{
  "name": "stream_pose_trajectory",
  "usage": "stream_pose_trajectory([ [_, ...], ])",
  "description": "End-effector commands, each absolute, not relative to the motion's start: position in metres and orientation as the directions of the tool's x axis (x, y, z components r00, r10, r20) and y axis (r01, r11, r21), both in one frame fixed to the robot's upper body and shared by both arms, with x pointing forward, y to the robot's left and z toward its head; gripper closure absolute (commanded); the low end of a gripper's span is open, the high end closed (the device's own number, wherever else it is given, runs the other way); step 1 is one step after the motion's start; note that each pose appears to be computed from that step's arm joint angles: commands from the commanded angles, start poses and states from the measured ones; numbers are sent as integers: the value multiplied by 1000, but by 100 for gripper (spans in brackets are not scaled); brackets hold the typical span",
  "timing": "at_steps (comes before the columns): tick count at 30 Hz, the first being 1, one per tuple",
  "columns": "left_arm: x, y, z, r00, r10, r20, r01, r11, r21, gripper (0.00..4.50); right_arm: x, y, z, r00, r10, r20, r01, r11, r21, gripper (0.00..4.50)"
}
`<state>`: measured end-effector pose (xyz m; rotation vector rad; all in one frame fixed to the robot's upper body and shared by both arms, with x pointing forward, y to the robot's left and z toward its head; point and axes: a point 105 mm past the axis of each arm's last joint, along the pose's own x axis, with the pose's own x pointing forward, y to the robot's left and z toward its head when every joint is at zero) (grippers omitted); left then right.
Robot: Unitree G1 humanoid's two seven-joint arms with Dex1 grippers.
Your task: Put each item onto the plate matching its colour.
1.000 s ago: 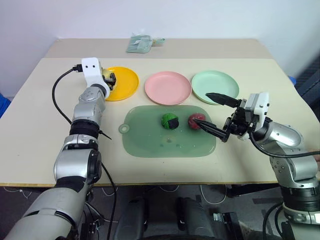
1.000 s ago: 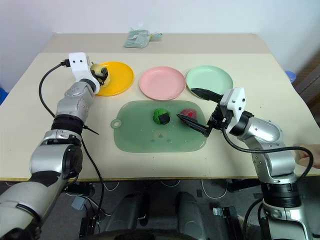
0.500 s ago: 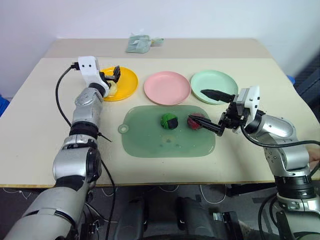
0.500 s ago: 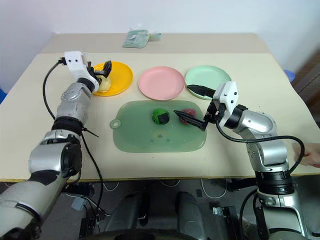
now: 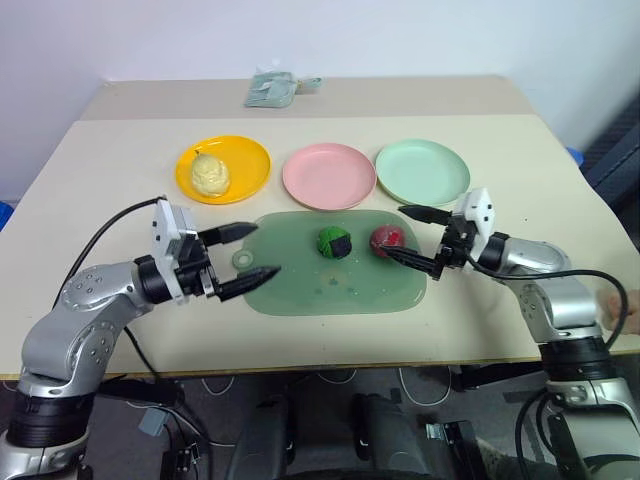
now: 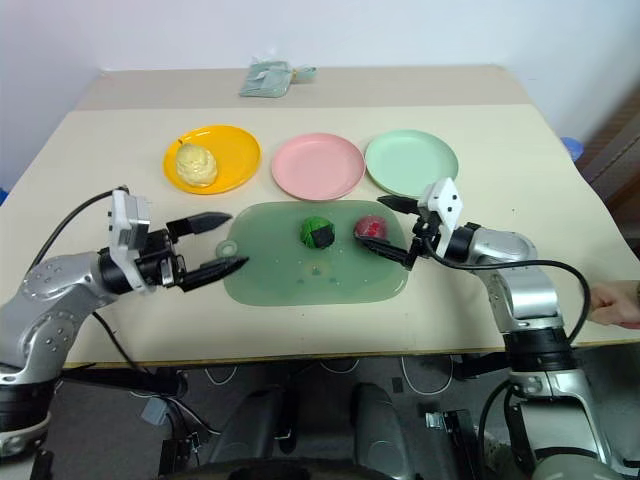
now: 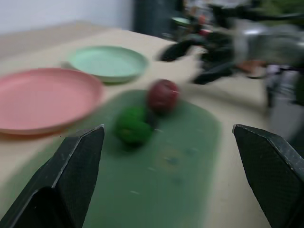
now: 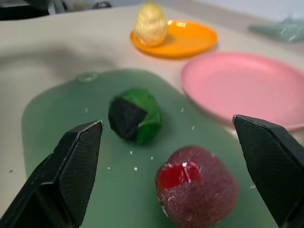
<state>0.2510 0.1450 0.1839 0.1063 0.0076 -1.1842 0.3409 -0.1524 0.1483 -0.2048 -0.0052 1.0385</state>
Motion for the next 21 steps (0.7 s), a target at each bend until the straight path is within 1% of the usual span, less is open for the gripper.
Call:
stream_pose_trajectory([
  [1,232,141,189,284,-953,-106,956,272,112,9,348,-149,153,501,862,-77,-856,479,-196,0],
  [5,227,138,190,258,-958,-122,962,244,121,9,352,-148,139,487,865,-119,-868,464,-176,0],
  [11,227,134,190,271,-956,-112,958,257,125,9,352,-150,132,474,869,-140,-878,455,-149,0],
  [13,229,136,190,290,-951,-110,952,276,131,0,353,-148,134,476,871,-125,-876,457,-155,53],
  [14,229,136,190,297,-949,-109,950,282,133,0,354,-148,136,477,871,-119,-875,458,-159,85],
  [15,231,137,191,308,-946,-103,946,293,136,0,356,-147,139,482,870,-108,-871,462,-168,126],
  [18,233,139,193,326,-940,-98,940,310,145,0,358,-143,145,480,873,-92,-870,459,-181,126],
  [21,235,141,195,341,-935,-96,933,324,158,0,359,-139,142,462,880,-111,-879,438,-188,126],
])
